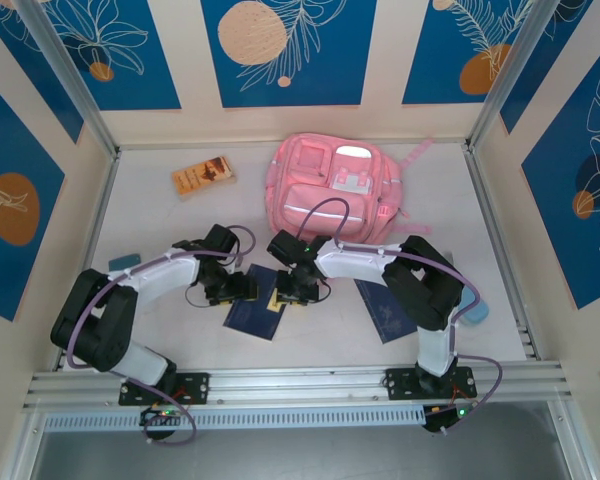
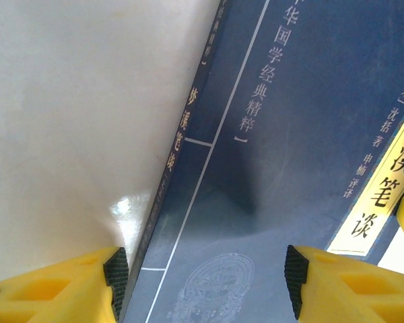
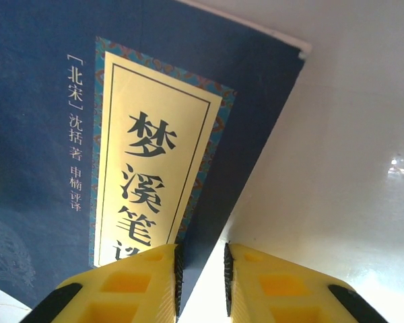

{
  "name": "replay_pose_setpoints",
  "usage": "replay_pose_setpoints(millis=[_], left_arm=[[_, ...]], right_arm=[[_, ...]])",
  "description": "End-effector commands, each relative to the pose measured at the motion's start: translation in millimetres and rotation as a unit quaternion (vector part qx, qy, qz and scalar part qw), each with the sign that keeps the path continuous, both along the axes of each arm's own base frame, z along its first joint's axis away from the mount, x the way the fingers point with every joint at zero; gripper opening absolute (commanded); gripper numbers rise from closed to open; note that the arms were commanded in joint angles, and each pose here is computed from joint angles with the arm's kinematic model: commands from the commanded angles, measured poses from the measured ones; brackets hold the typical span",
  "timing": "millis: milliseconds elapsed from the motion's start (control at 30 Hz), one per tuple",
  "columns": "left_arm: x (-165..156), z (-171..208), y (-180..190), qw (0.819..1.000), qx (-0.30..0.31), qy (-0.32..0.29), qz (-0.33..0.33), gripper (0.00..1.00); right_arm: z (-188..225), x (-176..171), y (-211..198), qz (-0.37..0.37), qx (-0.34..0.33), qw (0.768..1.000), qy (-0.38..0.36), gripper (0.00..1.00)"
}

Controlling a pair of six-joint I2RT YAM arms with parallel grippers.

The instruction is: Pack the student bag

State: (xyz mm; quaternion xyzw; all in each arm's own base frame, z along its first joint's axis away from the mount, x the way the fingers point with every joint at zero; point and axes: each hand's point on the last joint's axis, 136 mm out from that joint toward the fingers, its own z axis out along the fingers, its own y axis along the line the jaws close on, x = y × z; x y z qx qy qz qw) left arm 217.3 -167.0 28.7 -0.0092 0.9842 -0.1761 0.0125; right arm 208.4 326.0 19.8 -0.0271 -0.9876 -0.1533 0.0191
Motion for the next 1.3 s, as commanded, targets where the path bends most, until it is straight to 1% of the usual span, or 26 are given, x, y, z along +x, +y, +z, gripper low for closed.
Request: replay_pose_setpoints(millis=[0,100,167,300,433,600,667,767,1000,1100,1133,1200,1267], left_arm=[[0,0,-1,1.000,-0.003,0.009,-0.011,0.65],[-3,-4,-5,1.000,-0.014,0.017,-0.012,0.66],[-4,-4,-11,0.999,-0.029,0.023,-0.018,0.64],[-5,5,-26,0.997,-0.069,0.022,-0.032,0.55],[-1,33,-38,0.993,-0.114,-0.001,-0.037,0.46],[-1,75,-56,0.981,-0.186,-0.023,-0.044,0.46],[-4,80,-61,0.977,-0.208,-0.019,-0.044,0.46],[-6,78,-68,0.971,-0.236,-0.007,-0.037,0.46],[1,63,-70,0.972,-0.237,0.008,0.002,0.42],[4,58,-67,0.975,-0.220,0.005,0.010,0.38],[5,56,-64,0.977,-0.211,0.003,0.011,0.36],[6,55,-59,0.981,-0.192,-0.005,0.013,0.28],[7,55,-52,0.985,-0.170,-0.015,0.013,0.16]], right_arm=[[-22,-10,-19,-0.005,-0.046,0.998,0.030,0.25],[-23,-11,-18,-0.004,-0.045,0.998,0.032,0.24],[-24,-12,-18,-0.003,-0.043,0.999,0.033,0.24],[-25,-13,-16,-0.002,-0.039,0.999,0.038,0.24],[-27,-15,-16,-0.002,-0.037,0.998,0.041,0.24],[-26,-15,-15,-0.003,-0.034,0.999,0.043,0.24],[-26,-15,-15,-0.005,-0.032,0.999,0.042,0.24],[-26,-15,-15,-0.008,-0.030,0.999,0.044,0.23],[-27,-15,-14,-0.009,-0.025,0.999,0.047,0.23],[-27,-15,-15,-0.012,-0.025,0.999,0.047,0.23],[-27,-15,-15,-0.012,-0.025,0.999,0.046,0.23],[-23,-14,-15,-0.012,-0.021,0.999,0.041,0.23],[-15,-11,-15,-0.010,-0.010,0.999,0.031,0.24]])
